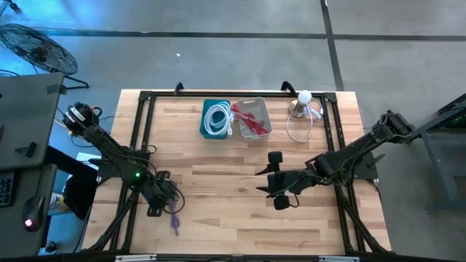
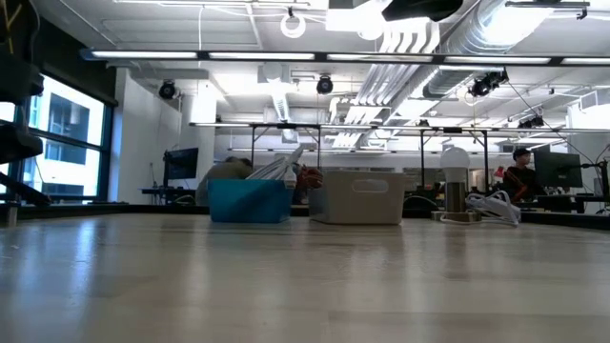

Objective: Pick & Place USB Port
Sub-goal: Put the purple charger cable into the gray bin

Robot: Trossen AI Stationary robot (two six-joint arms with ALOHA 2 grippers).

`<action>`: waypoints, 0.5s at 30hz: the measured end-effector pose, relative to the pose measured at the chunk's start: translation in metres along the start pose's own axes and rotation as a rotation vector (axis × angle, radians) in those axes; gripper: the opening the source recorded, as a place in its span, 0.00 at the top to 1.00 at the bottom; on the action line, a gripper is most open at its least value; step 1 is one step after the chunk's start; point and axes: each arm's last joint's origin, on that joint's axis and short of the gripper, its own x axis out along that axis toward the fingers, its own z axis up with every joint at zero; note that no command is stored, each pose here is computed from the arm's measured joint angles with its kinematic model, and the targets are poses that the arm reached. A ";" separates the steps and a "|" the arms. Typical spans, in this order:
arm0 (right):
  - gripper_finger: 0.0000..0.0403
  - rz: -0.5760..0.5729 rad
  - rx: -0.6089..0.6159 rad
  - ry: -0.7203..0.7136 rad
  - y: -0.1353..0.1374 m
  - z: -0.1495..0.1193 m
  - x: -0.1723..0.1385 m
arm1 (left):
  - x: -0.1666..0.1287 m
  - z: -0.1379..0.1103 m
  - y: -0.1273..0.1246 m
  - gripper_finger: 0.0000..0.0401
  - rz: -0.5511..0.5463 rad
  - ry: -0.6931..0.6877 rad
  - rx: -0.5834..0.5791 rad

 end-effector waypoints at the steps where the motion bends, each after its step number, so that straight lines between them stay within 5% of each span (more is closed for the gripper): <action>1: 0.49 0.000 0.001 -0.002 0.000 0.000 0.000 | 0.000 0.000 0.000 0.50 0.006 -0.005 0.002; 11: 0.49 0.000 0.003 -0.005 0.000 0.000 0.000 | 0.009 -0.007 0.007 0.96 0.028 -0.045 -0.008; 15: 0.49 0.000 0.003 -0.005 0.000 0.000 0.000 | 0.011 -0.007 0.008 0.94 0.018 -0.064 0.003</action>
